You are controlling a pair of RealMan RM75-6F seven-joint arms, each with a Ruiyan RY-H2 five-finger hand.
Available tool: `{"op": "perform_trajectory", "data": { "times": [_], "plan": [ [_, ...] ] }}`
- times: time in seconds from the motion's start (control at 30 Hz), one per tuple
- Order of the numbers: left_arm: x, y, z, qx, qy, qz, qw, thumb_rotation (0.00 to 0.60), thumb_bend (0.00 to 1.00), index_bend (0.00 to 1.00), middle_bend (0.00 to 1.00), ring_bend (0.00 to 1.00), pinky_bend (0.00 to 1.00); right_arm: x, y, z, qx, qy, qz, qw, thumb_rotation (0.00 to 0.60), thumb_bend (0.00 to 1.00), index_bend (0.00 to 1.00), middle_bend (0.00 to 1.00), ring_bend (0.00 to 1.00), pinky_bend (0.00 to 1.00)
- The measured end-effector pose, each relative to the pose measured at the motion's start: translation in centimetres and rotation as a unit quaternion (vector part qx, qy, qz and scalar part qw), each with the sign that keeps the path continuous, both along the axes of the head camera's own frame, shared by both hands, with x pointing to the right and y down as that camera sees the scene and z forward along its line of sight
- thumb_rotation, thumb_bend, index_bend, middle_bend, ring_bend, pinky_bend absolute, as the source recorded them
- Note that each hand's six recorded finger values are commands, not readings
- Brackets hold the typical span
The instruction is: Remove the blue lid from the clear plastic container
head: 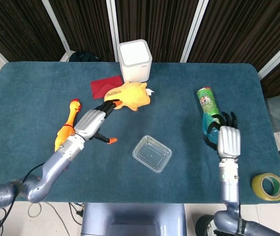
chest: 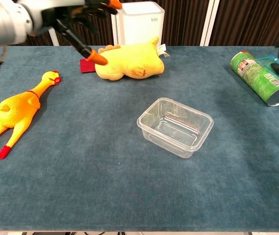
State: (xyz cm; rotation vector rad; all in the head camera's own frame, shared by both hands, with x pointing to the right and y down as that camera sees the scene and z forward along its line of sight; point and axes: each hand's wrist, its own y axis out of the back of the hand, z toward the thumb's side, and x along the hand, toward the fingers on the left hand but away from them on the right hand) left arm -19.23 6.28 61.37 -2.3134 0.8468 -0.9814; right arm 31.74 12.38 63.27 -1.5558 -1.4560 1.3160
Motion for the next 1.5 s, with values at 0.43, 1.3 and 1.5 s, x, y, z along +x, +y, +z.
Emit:
{"op": "perform_trajectory", "data": {
  "times": [0.43,1.3,1.5],
  "plan": [
    [-8.5,3.1,-1.0,-0.002,-0.025,-0.059,0.9980,0.600,0.00,0.00,0.03,0.00,0.16,3.9,3.5,0.7,-0.066,0.058,-0.043,0.9952,0.600,0.52,0.05,0.01,0.00,0.00],
    [-24.7,15.2,-4.8,0.087,-0.239,-0.080,0.9638,0.600,0.00,0.00,0.00,0.00,0.01,8.6,9.9,-6.8,-0.096,0.136,-0.116,0.9792,0.600,0.27,0.00,0.00,0.00,0.00],
    [-26.5,16.4,-4.9,0.117,-0.279,-0.074,0.9502,0.600,0.00,0.00,0.00,0.00,0.01,10.3,10.3,-7.6,-0.096,0.130,-0.097,0.9821,0.600,0.26,0.00,0.00,0.00,0.00]
  ]
}}
